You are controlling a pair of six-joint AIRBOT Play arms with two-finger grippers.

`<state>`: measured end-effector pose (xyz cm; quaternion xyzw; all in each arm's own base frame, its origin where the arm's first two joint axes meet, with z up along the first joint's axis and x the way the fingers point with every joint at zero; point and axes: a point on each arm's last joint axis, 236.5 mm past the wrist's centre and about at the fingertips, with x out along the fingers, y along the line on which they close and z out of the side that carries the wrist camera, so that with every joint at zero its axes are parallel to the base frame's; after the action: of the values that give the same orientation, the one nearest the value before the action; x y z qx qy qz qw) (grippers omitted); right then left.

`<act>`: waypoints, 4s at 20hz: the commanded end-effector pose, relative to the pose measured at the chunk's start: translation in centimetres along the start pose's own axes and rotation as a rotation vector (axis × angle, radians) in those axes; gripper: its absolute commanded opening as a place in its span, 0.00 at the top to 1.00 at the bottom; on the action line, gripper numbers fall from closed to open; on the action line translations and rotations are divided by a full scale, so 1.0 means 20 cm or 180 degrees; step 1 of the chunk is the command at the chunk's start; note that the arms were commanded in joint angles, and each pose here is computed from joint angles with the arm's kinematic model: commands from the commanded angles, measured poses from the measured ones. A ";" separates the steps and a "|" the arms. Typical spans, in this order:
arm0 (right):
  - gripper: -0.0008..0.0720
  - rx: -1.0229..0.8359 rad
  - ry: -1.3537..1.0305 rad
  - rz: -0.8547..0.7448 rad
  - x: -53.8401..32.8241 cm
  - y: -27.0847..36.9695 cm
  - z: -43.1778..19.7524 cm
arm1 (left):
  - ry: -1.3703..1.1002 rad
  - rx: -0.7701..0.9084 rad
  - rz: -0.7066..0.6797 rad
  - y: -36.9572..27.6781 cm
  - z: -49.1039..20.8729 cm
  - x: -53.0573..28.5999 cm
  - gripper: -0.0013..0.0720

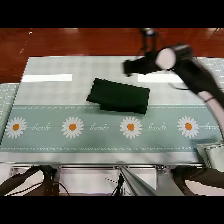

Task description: Fold the shirts.

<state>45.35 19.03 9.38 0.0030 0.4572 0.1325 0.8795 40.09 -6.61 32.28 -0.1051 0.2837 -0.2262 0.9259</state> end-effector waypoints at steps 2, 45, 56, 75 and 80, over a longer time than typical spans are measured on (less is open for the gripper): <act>0.34 -0.0188 0.1230 -0.1504 -0.38 -0.99 -0.40 | 0.0042 0.0042 0.0168 0.06 -0.02 0.00 0.95; 0.96 0.2792 -0.0285 -0.0456 -1.24 -1.25 -0.68 | 0.1055 -0.0094 -0.0398 -0.03 -0.38 0.58 0.95; 0.96 0.4328 0.0313 -0.2783 -2.01 -1.42 -1.63 | 0.0948 -0.0165 -0.0311 0.13 -0.40 0.84 0.95; 0.38 0.4711 0.0913 -0.3456 -2.22 -1.29 -1.89 | 0.0531 0.0001 -0.0170 0.20 -0.25 0.87 0.95; 0.40 0.4202 -0.0071 -0.3257 -2.15 -1.55 -1.62 | 0.0534 0.0042 -0.0193 0.17 -0.23 0.81 0.95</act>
<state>-1.67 -22.34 20.06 0.3212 0.4402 -0.6147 0.5703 51.23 -11.76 19.03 -0.0912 0.3556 -0.2610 0.8928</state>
